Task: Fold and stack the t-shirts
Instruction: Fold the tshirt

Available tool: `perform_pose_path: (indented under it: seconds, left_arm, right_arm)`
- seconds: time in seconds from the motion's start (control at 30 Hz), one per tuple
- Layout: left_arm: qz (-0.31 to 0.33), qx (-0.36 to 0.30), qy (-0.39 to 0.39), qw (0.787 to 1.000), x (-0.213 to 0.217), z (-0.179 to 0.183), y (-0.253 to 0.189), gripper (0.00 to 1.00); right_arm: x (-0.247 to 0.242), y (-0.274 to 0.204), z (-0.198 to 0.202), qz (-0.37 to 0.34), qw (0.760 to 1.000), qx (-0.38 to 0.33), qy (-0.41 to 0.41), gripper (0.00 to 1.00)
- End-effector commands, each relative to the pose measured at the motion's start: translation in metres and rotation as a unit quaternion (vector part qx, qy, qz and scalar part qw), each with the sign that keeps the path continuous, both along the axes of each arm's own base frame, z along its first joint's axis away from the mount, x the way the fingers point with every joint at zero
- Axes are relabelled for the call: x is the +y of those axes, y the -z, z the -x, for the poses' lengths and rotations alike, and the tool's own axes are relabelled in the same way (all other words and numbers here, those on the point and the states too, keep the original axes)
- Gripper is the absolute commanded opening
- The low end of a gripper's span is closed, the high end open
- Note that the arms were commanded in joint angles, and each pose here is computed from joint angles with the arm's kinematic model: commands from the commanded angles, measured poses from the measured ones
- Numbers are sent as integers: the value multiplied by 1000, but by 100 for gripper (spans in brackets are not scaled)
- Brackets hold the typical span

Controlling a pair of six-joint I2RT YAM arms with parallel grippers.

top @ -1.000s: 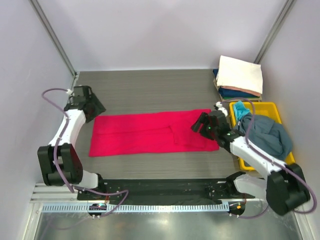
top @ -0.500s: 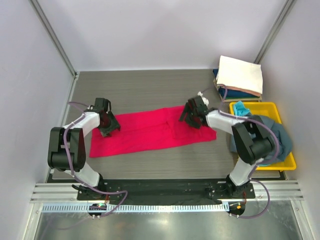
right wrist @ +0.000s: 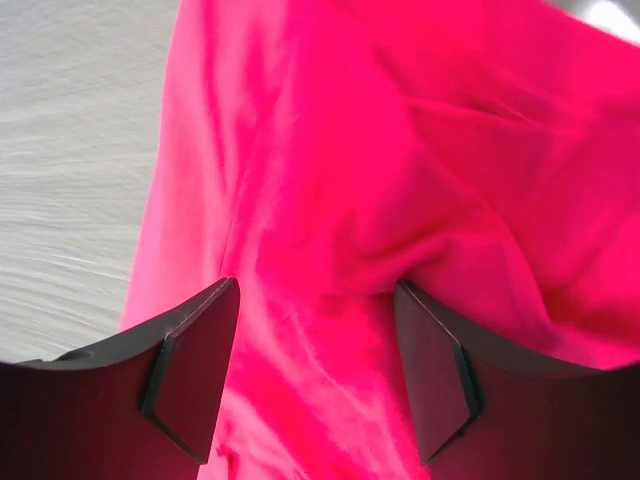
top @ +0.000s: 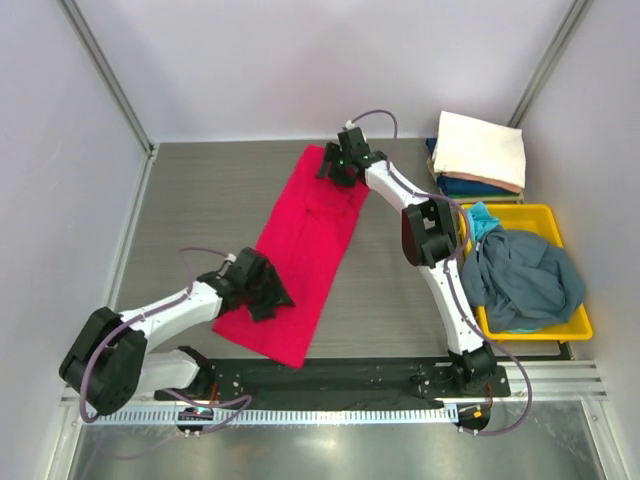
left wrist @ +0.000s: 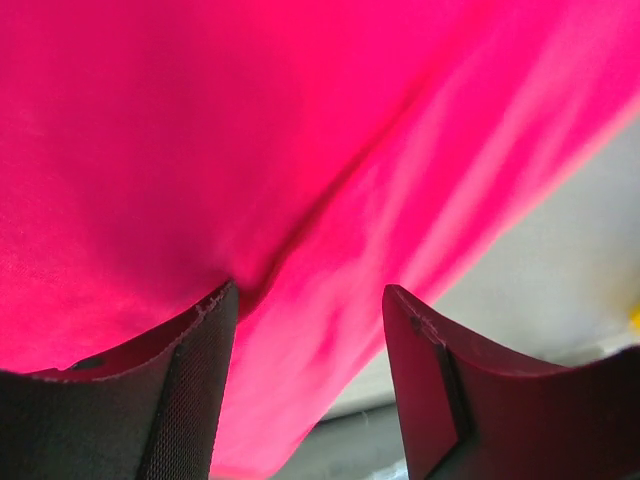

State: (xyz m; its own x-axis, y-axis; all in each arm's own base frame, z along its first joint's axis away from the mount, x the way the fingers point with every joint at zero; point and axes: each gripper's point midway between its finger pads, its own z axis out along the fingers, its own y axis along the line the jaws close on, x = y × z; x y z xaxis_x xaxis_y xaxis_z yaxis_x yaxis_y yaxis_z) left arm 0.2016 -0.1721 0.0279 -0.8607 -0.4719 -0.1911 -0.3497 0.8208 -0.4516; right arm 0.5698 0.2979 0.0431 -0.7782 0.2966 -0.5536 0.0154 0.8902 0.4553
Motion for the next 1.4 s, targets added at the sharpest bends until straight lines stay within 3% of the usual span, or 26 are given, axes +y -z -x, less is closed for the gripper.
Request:
perform_pose_path:
  seconds: [0.0, 0.27, 0.43, 0.57, 0.6, 0.7, 0.83, 0.87, 0.93, 1.07, 1.13, 1.17, 1.23, 1.3, 1.33, 1.37]
  left_arm:
    - [44, 32, -29, 998, -33, 31, 6, 62]
    - [81, -9, 68, 994, -122, 33, -25, 63]
    - [103, -21, 124, 987, -179, 30, -49, 62]
    - [118, -42, 130, 984, -193, 29, -73, 61]
    - [116, -50, 131, 983, -192, 28, -80, 61]
    - [26, -53, 121, 991, -148, 33, -96, 60]
    - [-15, -140, 69, 988, -89, 25, -148, 61]
    - [-24, -155, 58, 986, -76, 24, -153, 62]
    - [-55, -166, 41, 984, -49, 27, -154, 63]
    - [-63, -194, 25, 979, -12, 34, -158, 64]
    - [-78, -191, 19, 978, 3, 38, -150, 64]
    - [-79, -199, 10, 977, 15, 40, -153, 64]
    - [-79, -211, 4, 974, 25, 40, -160, 65]
    - [-89, -242, 4, 966, 41, 39, -178, 68]
    - [-97, -251, 3, 963, 48, 39, -183, 70]
    - [-118, -252, 3, 960, 58, 41, -184, 72]
  right_arm:
    - [23, 47, 19, -2, 995, 64, -76, 70]
    - [60, 43, -3, -73, 990, 9, -118, 73]
    - [85, 7, -22, -134, 978, -59, -146, 75]
    - [95, -27, -27, -149, 966, -111, -180, 78]
    - [95, -35, -28, -147, 965, -120, -182, 79]
    - [91, -79, -28, -139, 958, -159, -195, 82]
    - [84, -142, -20, -134, 951, -199, -196, 85]
    - [79, -180, -14, -136, 947, -221, -191, 86]
    - [64, -183, -9, -112, 957, -212, -165, 85]
    - [29, -186, 38, -79, 977, -153, -126, 84]
    - [13, -170, 85, -67, 985, -106, -123, 83]
    - [0, -130, 115, -42, 990, -56, -120, 82]
    - [-7, -143, 163, -21, 990, -59, -128, 82]
    - [-30, -92, 218, 18, 994, 10, -112, 82]
    - [-36, -109, 239, 6, 994, -7, -107, 82]
    - [-42, -73, 277, 28, 993, 33, -113, 82]
